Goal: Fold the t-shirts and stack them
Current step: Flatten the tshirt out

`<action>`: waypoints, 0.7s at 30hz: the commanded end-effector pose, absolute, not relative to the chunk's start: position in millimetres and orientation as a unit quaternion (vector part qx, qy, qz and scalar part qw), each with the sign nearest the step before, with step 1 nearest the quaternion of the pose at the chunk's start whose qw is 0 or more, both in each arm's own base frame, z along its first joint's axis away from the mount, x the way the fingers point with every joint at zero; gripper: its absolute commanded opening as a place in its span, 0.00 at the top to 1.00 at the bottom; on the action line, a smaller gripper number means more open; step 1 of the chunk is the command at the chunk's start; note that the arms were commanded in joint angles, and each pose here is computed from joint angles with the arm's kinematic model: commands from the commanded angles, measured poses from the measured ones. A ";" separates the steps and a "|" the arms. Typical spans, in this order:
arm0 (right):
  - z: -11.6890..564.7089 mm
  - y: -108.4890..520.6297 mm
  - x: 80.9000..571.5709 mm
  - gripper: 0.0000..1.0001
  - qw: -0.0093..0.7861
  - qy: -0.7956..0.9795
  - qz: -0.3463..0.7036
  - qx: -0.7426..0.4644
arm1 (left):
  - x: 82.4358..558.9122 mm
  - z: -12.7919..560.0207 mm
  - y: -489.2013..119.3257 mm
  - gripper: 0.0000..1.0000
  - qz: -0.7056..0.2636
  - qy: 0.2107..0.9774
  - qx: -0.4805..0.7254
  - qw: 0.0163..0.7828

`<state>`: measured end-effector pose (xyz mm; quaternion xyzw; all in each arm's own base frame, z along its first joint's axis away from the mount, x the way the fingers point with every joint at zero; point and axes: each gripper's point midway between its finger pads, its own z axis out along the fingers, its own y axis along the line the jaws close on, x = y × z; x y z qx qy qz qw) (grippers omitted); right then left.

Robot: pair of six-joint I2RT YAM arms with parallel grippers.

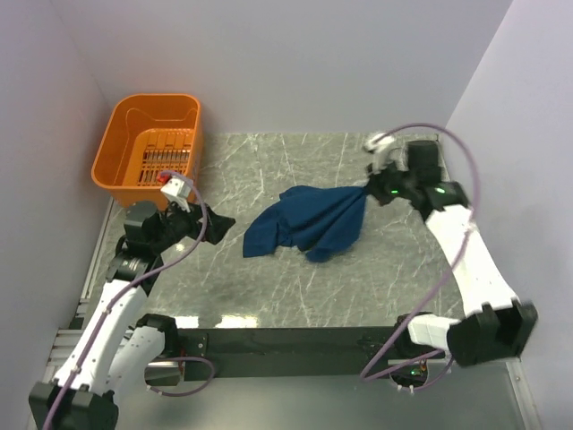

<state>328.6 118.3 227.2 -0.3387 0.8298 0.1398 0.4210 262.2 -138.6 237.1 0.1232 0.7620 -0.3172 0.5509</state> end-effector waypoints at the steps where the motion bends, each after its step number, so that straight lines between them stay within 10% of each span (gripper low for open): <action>1: 282.6 70.1 327.2 1.00 0.511 0.801 0.088 -0.299 | 267.7 239.4 -156.7 0.01 -0.341 0.755 0.145 0.541; 21: 211.7 9.1 314.9 1.00 0.483 0.848 0.032 -0.216 | 376.1 147.2 -274.0 0.08 -0.272 0.856 0.215 0.385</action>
